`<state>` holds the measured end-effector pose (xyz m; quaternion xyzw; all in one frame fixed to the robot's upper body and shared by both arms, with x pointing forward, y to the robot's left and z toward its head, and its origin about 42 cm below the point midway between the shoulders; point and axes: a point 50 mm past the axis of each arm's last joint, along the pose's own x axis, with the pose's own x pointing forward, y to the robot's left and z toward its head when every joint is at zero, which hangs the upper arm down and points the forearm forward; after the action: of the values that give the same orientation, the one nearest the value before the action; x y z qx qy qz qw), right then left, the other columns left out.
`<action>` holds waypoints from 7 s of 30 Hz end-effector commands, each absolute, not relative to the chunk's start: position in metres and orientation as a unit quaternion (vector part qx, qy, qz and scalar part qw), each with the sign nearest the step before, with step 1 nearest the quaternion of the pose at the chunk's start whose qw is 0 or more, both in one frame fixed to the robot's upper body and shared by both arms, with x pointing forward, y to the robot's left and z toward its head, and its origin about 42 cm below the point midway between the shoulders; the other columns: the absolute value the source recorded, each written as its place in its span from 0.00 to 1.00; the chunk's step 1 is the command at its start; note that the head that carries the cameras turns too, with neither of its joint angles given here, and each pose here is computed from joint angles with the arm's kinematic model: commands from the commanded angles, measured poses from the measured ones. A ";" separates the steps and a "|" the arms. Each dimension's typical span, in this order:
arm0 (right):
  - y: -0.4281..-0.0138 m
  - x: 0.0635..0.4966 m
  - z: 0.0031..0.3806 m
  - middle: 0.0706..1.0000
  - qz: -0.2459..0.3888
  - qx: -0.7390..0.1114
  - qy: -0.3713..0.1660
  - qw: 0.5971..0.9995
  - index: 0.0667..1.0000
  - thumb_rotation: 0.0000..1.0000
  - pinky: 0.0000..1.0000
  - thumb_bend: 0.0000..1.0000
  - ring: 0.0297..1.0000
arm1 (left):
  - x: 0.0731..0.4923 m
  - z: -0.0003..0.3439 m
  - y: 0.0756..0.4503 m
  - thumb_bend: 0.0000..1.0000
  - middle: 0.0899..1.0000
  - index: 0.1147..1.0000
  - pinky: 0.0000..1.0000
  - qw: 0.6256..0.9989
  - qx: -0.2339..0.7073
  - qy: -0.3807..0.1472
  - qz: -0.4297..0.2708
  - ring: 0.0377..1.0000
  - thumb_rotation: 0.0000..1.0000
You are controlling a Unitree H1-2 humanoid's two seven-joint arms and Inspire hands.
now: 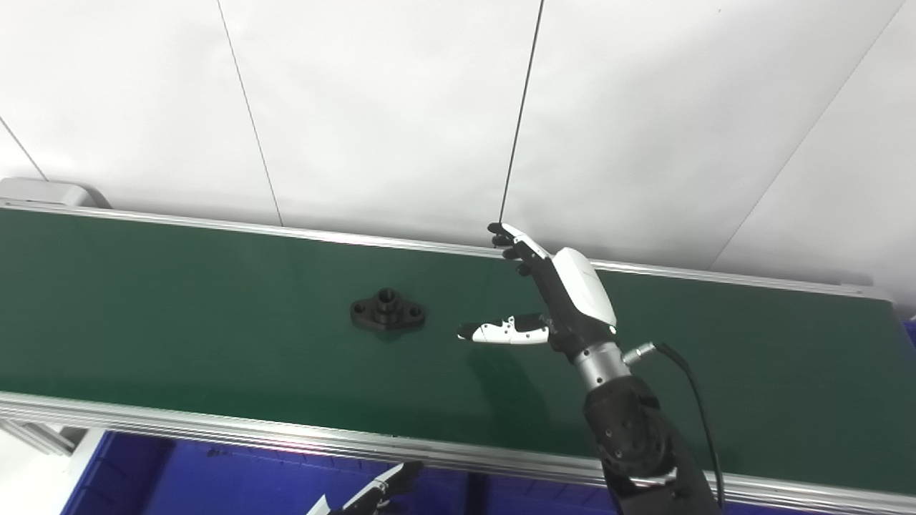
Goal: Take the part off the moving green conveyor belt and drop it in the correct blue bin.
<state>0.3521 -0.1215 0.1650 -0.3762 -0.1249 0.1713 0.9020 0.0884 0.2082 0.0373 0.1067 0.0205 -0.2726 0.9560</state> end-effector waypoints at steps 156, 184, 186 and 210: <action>-0.192 0.158 0.183 0.45 0.289 -0.517 -0.041 0.805 0.45 0.00 0.38 0.52 0.42 | 0.093 0.076 0.181 0.81 0.98 0.94 0.91 0.959 0.060 -0.016 -0.276 0.97 0.30; -0.183 0.138 0.062 0.80 0.323 -0.546 0.113 0.764 0.77 0.60 0.76 0.46 0.78 | 0.092 0.093 0.189 0.83 0.98 0.94 0.91 0.963 0.038 -0.006 -0.268 0.96 0.29; -0.184 0.138 0.065 0.85 0.346 -0.553 0.127 0.747 0.83 0.82 0.87 0.53 0.84 | 0.091 0.094 0.189 0.83 0.98 0.94 0.90 0.962 0.041 -0.007 -0.269 0.96 0.30; -0.184 0.039 0.125 0.81 0.157 -0.277 0.083 0.944 0.86 0.73 0.63 0.70 0.74 | 0.084 0.101 0.195 0.81 0.99 0.95 0.96 0.962 0.048 0.011 -0.269 0.99 0.29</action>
<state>0.0402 -0.1858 0.1137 -0.3113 0.1340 0.1771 0.9240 0.0836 0.1937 0.0922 0.0473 0.0308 -0.2683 0.9617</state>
